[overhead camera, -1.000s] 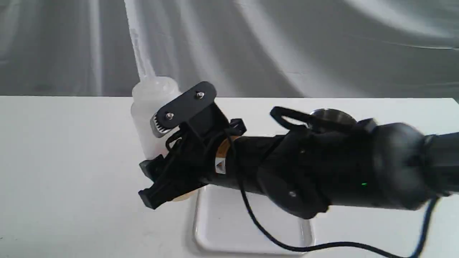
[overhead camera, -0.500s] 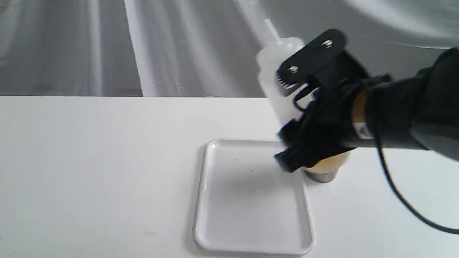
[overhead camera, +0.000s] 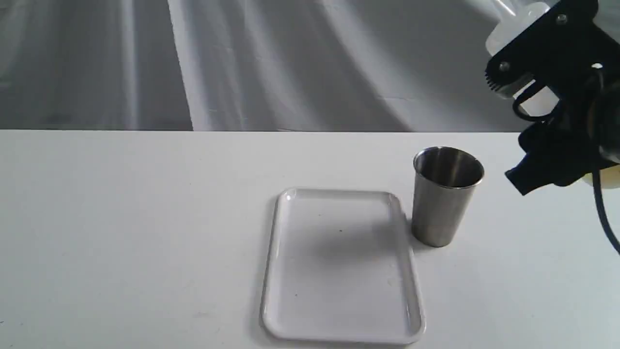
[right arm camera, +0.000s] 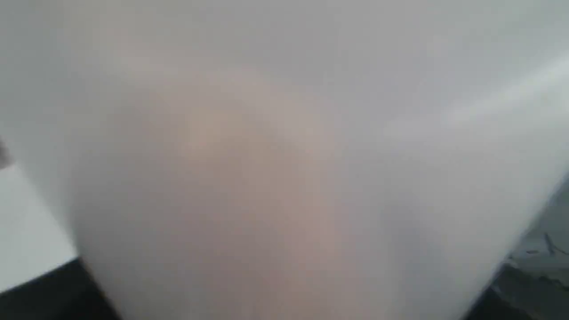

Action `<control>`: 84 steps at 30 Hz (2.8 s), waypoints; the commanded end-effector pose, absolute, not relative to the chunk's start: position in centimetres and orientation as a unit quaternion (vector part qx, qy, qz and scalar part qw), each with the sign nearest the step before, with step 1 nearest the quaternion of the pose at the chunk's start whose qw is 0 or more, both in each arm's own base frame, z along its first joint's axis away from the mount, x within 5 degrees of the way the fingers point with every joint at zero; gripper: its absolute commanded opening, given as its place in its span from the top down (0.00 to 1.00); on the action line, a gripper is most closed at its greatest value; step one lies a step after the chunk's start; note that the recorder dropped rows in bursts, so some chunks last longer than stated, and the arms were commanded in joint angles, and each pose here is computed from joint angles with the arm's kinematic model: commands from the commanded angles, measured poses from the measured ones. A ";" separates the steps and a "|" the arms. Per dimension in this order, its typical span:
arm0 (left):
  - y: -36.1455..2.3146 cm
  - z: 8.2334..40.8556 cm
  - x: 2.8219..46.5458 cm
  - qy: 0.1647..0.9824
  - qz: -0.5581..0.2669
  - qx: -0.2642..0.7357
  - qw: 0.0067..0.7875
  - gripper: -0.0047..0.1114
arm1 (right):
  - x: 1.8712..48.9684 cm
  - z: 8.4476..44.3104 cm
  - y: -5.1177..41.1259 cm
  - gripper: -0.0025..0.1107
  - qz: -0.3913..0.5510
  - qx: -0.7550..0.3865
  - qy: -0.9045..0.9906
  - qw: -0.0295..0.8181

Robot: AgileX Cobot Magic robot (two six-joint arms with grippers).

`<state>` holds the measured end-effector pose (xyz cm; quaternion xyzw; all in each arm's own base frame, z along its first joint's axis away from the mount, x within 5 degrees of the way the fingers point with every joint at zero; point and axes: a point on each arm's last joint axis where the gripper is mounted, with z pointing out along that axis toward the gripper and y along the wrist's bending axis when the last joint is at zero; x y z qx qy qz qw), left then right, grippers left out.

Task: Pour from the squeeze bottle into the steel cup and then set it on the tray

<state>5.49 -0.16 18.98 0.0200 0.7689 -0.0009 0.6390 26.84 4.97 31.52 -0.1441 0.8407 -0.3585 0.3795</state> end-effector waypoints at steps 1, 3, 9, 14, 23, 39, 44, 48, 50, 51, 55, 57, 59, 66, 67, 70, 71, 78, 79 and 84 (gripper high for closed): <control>-0.2 18.9 5.5 0.767 -0.002 0.017 0.641 0.96 | 27.1 31.8 4.2 0.76 -0.418 -0.134 0.820 0.368; -0.2 18.9 5.5 0.767 -0.002 0.017 0.641 0.96 | 27.5 31.2 4.0 0.76 -0.427 -0.135 0.821 0.355; -0.2 18.9 5.5 0.767 -0.002 0.018 0.641 0.96 | 28.9 29.3 2.8 0.76 -0.447 -0.129 0.827 0.316; -0.2 18.9 5.5 0.767 -0.002 0.018 0.641 0.96 | 30.1 27.8 2.1 0.76 -0.472 -0.141 0.821 0.288; -0.2 18.9 5.5 0.767 -0.003 0.017 0.641 0.96 | 31.4 26.1 1.3 0.76 -0.509 -0.162 0.807 0.253; -0.2 18.9 5.5 0.767 -0.002 0.018 0.641 0.96 | 33.2 22.2 0.7 0.76 -0.526 -0.198 0.803 0.201; -0.2 18.9 5.5 0.767 -0.002 0.017 0.641 0.96 | 33.8 21.0 0.8 0.76 -0.533 -0.218 0.795 0.190; -0.2 18.9 5.5 0.767 -0.002 0.017 0.641 0.96 | 34.1 20.3 0.9 0.76 -0.537 -0.231 0.791 0.184; -0.2 18.9 5.5 0.767 -0.002 0.017 0.641 0.96 | 34.3 20.0 1.0 0.76 -0.541 -0.239 0.786 0.183; -0.2 18.9 5.5 0.767 -0.002 0.017 0.641 0.96 | 34.4 19.9 1.0 0.76 -0.543 -0.245 0.782 0.182; -0.2 18.9 5.5 0.767 -0.002 0.018 0.641 0.96 | 34.7 19.6 1.1 0.76 -0.548 -0.257 0.775 0.183; -0.2 18.9 5.5 0.767 -0.002 0.018 0.641 0.96 | 34.7 19.6 1.1 0.76 -0.548 -0.259 0.774 0.184; -0.2 18.9 5.5 0.767 -0.002 0.018 0.641 0.96 | 34.8 19.6 0.8 0.76 -0.550 -0.260 0.772 0.184; -0.2 18.9 5.5 0.767 -0.002 0.018 0.641 0.96 | 34.9 19.7 0.4 0.76 -0.556 -0.261 0.767 0.184; -0.2 18.9 5.5 0.767 -0.002 0.017 0.641 0.96 | 34.9 19.7 0.4 0.76 -0.556 -0.261 0.767 0.184; -0.2 18.9 5.5 0.767 -0.002 0.017 0.641 0.96 | 34.9 19.7 0.4 0.76 -0.556 -0.261 0.767 0.184; -0.2 18.9 5.5 0.767 -0.002 0.017 0.641 0.96 | 34.9 19.7 0.4 0.76 -0.556 -0.261 0.767 0.184; -0.2 18.9 5.5 0.767 -0.002 0.018 0.641 0.96 | 34.8 19.9 0.3 0.76 -0.564 -0.275 0.760 0.169; -0.2 18.9 5.5 0.767 -0.002 0.018 0.641 0.96 | 34.8 20.0 0.3 0.76 -0.569 -0.276 0.757 0.164; -0.2 18.9 5.5 0.767 -0.002 0.018 0.641 0.96 | 34.8 20.7 0.0 0.76 -0.598 -0.286 0.737 0.131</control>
